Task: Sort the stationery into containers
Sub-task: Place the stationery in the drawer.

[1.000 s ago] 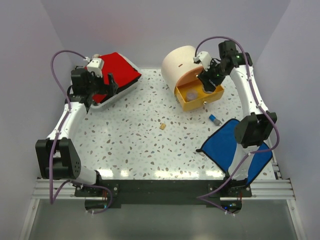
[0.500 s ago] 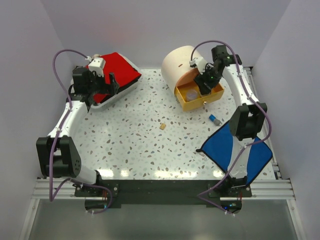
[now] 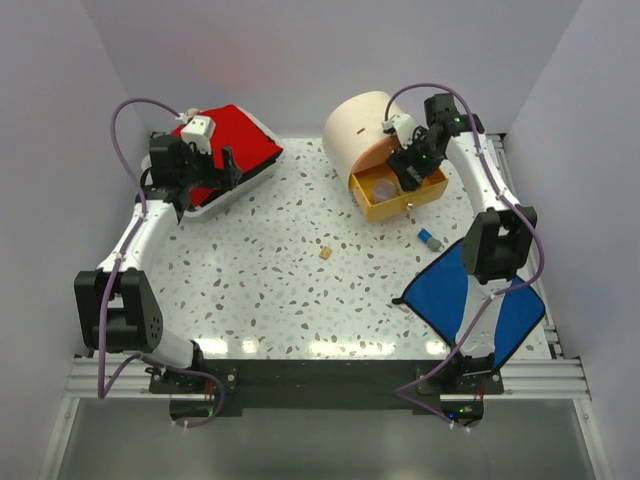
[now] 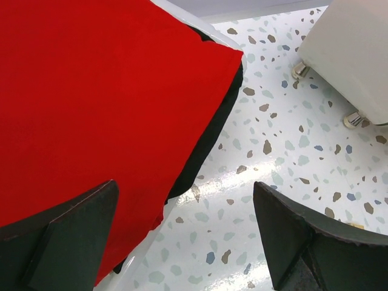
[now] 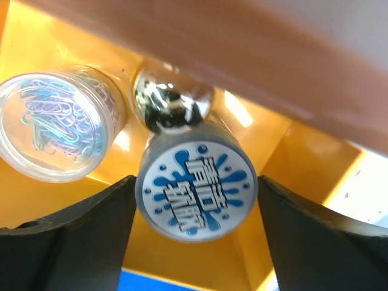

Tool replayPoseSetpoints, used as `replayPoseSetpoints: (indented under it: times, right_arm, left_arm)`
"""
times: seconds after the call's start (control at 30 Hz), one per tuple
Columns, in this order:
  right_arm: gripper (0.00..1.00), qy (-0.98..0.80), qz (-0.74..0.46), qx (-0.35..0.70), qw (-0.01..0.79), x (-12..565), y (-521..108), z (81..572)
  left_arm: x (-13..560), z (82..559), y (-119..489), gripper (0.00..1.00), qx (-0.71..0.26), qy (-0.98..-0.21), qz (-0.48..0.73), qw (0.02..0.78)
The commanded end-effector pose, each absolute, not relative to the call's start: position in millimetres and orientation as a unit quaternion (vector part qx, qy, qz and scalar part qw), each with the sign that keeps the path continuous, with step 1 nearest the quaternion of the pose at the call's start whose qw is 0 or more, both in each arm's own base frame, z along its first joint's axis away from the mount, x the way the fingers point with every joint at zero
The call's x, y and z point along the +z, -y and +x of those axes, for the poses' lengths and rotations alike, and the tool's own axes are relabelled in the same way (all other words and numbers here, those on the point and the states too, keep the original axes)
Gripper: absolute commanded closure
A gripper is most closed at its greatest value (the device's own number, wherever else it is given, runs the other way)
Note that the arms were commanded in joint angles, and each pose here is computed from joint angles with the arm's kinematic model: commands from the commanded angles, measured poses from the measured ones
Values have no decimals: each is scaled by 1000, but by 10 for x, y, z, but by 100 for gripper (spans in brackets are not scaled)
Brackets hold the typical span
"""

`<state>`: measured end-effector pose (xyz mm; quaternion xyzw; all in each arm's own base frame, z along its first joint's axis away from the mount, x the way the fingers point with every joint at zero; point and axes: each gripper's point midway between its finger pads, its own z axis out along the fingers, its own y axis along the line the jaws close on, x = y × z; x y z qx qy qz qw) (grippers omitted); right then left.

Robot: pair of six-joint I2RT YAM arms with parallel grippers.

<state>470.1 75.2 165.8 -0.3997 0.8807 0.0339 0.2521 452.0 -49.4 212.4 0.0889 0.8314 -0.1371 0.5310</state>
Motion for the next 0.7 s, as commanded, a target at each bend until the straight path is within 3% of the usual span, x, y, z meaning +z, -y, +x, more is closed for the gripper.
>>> replayPoseSetpoints:
  times: [0.0, 0.27, 0.33, 0.37, 0.4, 0.57, 0.67]
  right_arm:
    - [1, -872, -377, 12, 313, 2115, -712, 4726]
    - [3, -841, -370, 5, 394, 2924, -720, 4502]
    - [30, -825, -409, 12, 390, 2937, -734, 4349]
    - [52, -820, -431, 16, 377, 2875, -722, 4160]
    - [100, -815, -452, 26, 362, 2774, -741, 4036]
    - [100, -767, -574, 24, 286, 2024, -627, 3487]
    - [100, -756, -579, -4, 307, 1943, -594, 3577]
  left_arm:
    - [2362, 4635, 567, 3, -138, -810, 108, 560]
    - [2414, 4638, 580, 3, -140, -806, 109, 565]
    - [2430, 4633, 574, 3, -140, -805, 108, 567]
    - [2444, 4628, 574, 3, -139, -804, 109, 568]
    - [2444, 4624, 574, 3, -139, -804, 109, 568]
    - [2407, 4583, 563, 3, -135, -806, 108, 565]
    - [2394, 4552, 556, 3, -134, -807, 109, 565]
